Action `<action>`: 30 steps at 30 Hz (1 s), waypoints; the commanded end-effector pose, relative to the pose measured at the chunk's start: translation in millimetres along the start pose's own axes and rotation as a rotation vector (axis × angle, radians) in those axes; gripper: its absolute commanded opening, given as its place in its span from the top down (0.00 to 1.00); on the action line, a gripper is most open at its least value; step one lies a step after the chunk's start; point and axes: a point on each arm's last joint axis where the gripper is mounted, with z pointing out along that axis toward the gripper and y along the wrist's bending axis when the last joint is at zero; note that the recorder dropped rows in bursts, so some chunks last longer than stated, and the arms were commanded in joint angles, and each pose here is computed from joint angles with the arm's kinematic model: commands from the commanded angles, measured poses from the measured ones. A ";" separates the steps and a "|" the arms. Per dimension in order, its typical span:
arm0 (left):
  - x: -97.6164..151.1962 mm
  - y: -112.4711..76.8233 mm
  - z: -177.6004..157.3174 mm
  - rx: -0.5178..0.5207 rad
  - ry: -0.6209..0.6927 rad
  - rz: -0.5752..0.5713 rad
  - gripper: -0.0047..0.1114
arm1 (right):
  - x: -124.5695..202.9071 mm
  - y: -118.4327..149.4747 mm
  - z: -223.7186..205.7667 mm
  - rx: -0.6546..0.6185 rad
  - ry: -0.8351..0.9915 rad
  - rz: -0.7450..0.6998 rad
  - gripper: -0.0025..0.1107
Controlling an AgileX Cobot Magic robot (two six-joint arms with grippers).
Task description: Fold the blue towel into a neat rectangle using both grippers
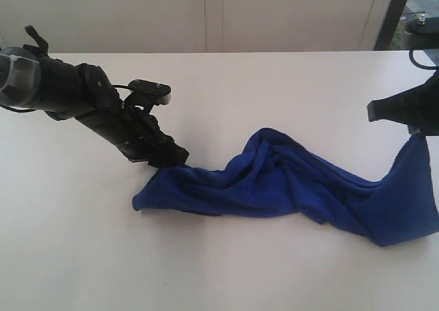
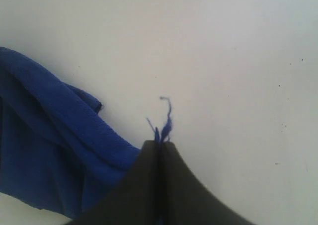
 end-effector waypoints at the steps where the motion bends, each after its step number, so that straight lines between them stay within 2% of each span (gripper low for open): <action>1: 2.4 -1.7 4.6 0.009 0.015 -0.002 0.57 | 0.2 -1.6 1.6 -0.001 -0.002 0.006 0.98; 4: 3.0 -1.8 5.1 0.012 0.020 -0.002 0.61 | 0.2 -1.6 1.6 -0.001 -0.002 0.006 0.98; 11: 5.0 -3.0 5.1 0.025 0.042 -0.002 0.95 | 0.2 -1.6 1.6 -0.001 -0.002 0.006 0.98; 17: 5.3 -3.6 4.3 0.030 0.048 -0.002 0.96 | 0.2 -1.6 1.6 -0.001 -0.002 0.006 0.98; 20: 0.4 -6.2 -6.7 0.032 0.024 0.006 0.96 | 0.2 -1.6 1.6 -0.001 -0.002 0.006 0.98; 23: -8.0 -10.8 -27.0 0.035 -0.025 0.032 0.96 | -0.2 -1.5 1.6 -0.002 -0.006 0.006 0.98; 30: -19.9 -23.0 -88.1 0.031 -0.106 0.197 0.96 | -2.9 -2.4 -8.1 -0.011 -0.060 -0.007 0.98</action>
